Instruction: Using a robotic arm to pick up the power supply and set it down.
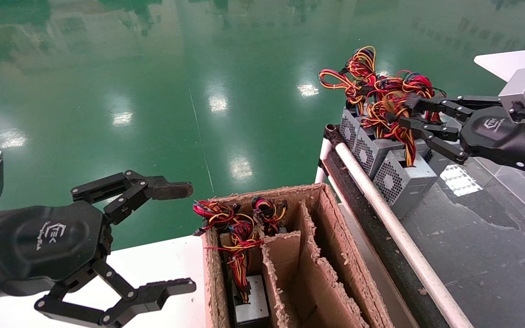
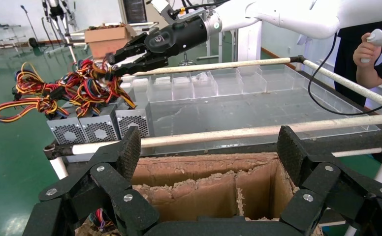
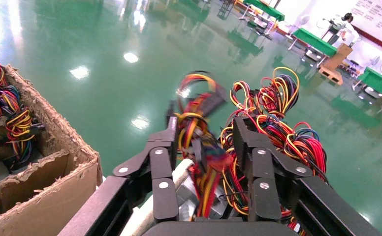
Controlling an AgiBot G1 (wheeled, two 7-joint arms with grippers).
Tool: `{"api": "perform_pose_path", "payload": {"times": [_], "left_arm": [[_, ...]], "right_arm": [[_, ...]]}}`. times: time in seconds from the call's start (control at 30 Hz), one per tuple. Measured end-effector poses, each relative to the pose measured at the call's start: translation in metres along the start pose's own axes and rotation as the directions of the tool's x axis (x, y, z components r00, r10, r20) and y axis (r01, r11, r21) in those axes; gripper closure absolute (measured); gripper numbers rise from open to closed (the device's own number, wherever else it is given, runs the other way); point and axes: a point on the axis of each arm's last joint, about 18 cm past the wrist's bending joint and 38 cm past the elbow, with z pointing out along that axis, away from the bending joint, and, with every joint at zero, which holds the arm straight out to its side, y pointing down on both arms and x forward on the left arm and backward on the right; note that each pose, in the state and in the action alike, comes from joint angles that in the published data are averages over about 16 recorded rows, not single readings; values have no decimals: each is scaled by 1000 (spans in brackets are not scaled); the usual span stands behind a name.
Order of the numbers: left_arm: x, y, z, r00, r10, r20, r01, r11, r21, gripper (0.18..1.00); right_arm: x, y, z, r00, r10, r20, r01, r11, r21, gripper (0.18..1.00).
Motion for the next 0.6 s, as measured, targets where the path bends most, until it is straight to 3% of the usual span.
{"api": "perform_pose_path", "payload": {"times": [0.23,0.6], "left_arm": [[0,0,0,1000,0,0,0,1000,0,184],[0,0,0,1000,0,0,0,1000,0,184]], "right_arm": [[1,-3,-6,1000,31,-2,-31,999,18,676],[1,-20,-19,990,141,25,-143,981,132,455]]}}
